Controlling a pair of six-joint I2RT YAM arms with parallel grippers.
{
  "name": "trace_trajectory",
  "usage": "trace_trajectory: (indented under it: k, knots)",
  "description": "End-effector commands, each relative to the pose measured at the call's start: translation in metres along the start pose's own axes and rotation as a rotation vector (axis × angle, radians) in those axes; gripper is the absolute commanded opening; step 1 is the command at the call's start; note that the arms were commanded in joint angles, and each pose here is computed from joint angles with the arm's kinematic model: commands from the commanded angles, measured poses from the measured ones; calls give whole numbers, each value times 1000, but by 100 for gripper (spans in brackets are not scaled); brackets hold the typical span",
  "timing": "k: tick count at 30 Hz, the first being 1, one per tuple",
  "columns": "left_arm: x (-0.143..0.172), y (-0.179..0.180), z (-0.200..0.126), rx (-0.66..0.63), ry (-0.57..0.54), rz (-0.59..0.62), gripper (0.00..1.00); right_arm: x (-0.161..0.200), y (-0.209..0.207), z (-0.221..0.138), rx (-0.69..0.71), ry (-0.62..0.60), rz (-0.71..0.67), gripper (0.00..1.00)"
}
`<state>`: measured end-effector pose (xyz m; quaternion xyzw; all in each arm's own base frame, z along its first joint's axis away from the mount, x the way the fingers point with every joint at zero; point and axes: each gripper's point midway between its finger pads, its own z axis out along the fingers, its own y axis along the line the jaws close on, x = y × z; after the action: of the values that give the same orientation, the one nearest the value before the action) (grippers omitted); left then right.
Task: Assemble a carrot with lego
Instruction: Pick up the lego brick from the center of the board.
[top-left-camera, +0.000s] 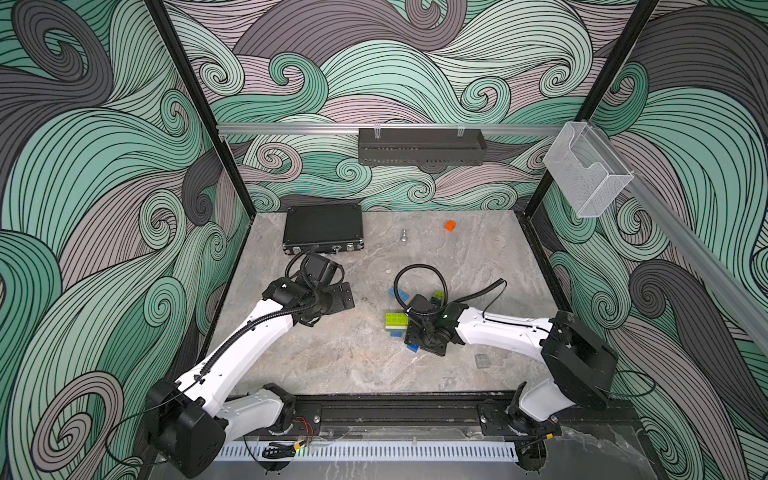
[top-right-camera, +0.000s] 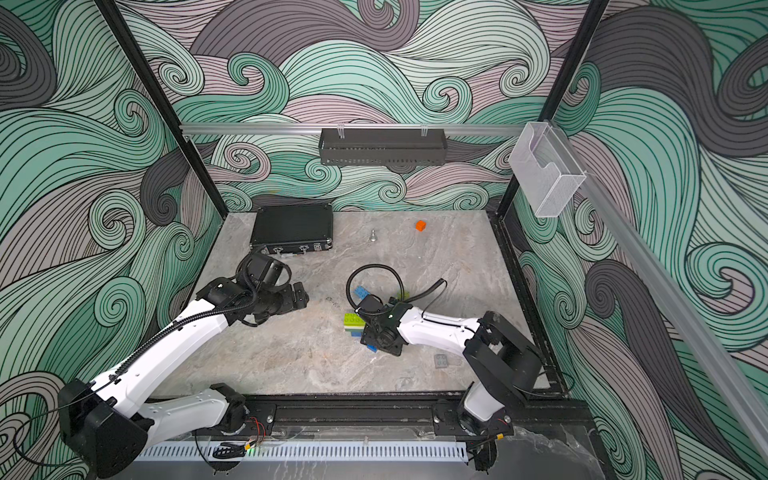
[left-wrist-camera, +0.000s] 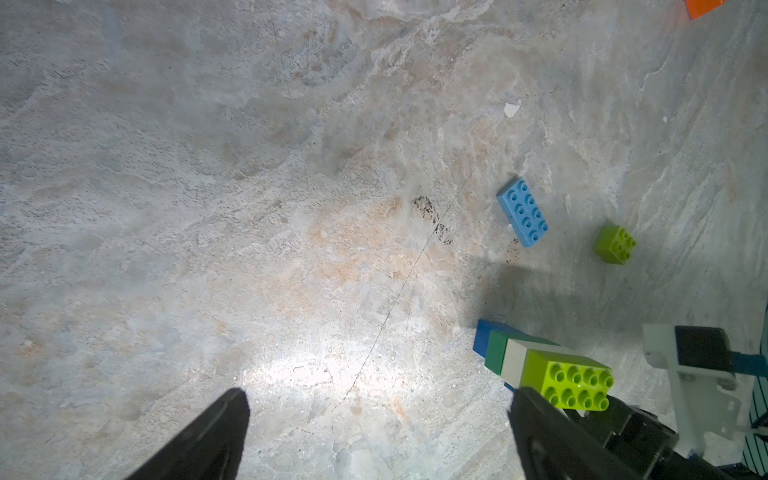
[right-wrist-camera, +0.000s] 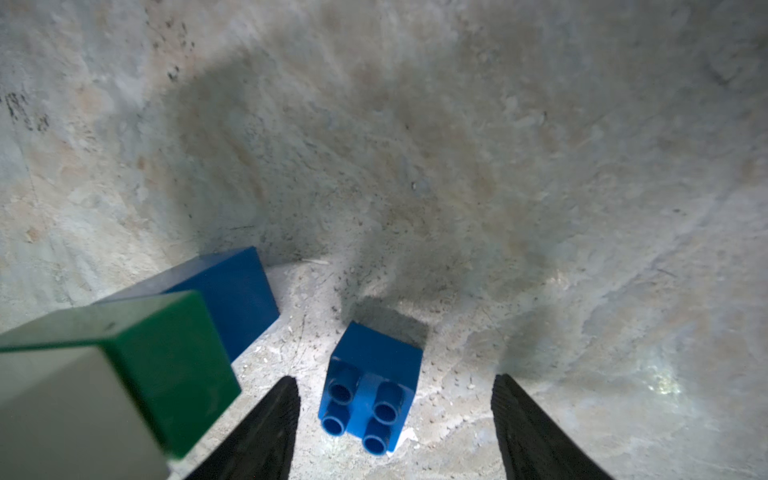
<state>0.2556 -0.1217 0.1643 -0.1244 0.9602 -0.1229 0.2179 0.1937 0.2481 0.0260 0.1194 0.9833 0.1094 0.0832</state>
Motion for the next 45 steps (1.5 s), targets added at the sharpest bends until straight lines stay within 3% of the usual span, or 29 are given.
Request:
trace_trajectory:
  k: [1,4,12,21,34,42,45]
  knots:
    - [-2,2,-3,5,-6,6,98,4,-6,2,57,23,-1,71]
    - [-2,2,-2,9,-3,2,99,9,-13,1,97,49,-4,60]
    - [-4,3,-1,14,-6,-2,99,11,-36,-8,143,41,23,54]
    - [-5,3,3,20,0,1,99,7,-35,-2,157,45,-2,46]
    - [-3,6,10,25,12,-10,99,2,-32,1,166,43,-35,20]
    - [-5,9,16,7,12,-3,99,-13,-25,-49,132,0,-47,0]
    - [-4,12,21,-9,17,-6,99,-19,-13,-74,103,-17,-64,0]
